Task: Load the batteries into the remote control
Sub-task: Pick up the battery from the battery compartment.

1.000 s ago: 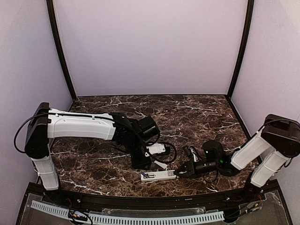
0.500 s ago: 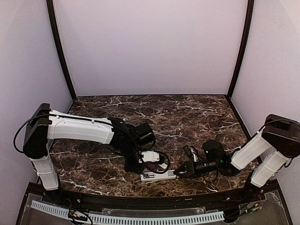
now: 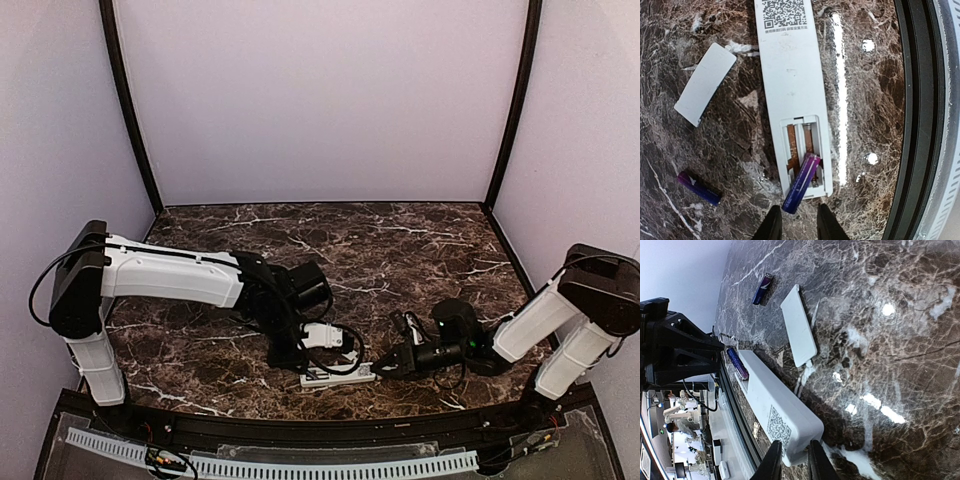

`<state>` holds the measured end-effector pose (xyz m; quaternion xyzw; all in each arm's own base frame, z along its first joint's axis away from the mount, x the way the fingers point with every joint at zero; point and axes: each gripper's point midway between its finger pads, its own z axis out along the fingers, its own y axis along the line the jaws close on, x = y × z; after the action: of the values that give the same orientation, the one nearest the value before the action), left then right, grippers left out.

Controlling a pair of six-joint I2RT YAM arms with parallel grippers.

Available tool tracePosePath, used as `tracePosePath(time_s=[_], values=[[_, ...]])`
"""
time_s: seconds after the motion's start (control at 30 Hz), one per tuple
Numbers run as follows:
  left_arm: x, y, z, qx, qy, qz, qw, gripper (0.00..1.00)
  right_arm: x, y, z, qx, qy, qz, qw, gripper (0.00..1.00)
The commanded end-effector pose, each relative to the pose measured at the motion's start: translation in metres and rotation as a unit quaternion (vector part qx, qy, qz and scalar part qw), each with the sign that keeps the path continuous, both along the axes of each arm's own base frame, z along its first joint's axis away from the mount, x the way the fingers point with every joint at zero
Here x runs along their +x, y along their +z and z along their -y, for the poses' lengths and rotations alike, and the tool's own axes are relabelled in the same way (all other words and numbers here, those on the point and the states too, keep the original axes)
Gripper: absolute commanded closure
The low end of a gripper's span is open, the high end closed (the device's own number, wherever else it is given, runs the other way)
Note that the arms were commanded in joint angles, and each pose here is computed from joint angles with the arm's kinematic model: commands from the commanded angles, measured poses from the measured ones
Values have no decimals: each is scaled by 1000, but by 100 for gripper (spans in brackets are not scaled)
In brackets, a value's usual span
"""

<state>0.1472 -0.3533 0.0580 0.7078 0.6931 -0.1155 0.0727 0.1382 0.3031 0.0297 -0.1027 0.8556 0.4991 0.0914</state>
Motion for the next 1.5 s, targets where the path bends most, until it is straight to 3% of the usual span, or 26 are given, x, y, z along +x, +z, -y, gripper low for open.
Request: tracePosePath(time_s=[0.0, 0.53, 0.9, 1.47], values=[[-9, 2, -4, -7, -12, -17, 1000, 75, -1, 6, -8, 14, 14, 9, 1000, 82], [-16, -7, -3, -1, -18, -33, 999, 79, -1, 5, -7, 15, 12, 6, 1000, 82], [-14, -18, -7, 14, -19, -23, 999, 74, -2, 5, -7, 15, 12, 6, 1000, 83], [-24, -17, 2, 7, -25, -45, 999, 92, -2, 3, -6, 14, 10, 5, 1000, 83]])
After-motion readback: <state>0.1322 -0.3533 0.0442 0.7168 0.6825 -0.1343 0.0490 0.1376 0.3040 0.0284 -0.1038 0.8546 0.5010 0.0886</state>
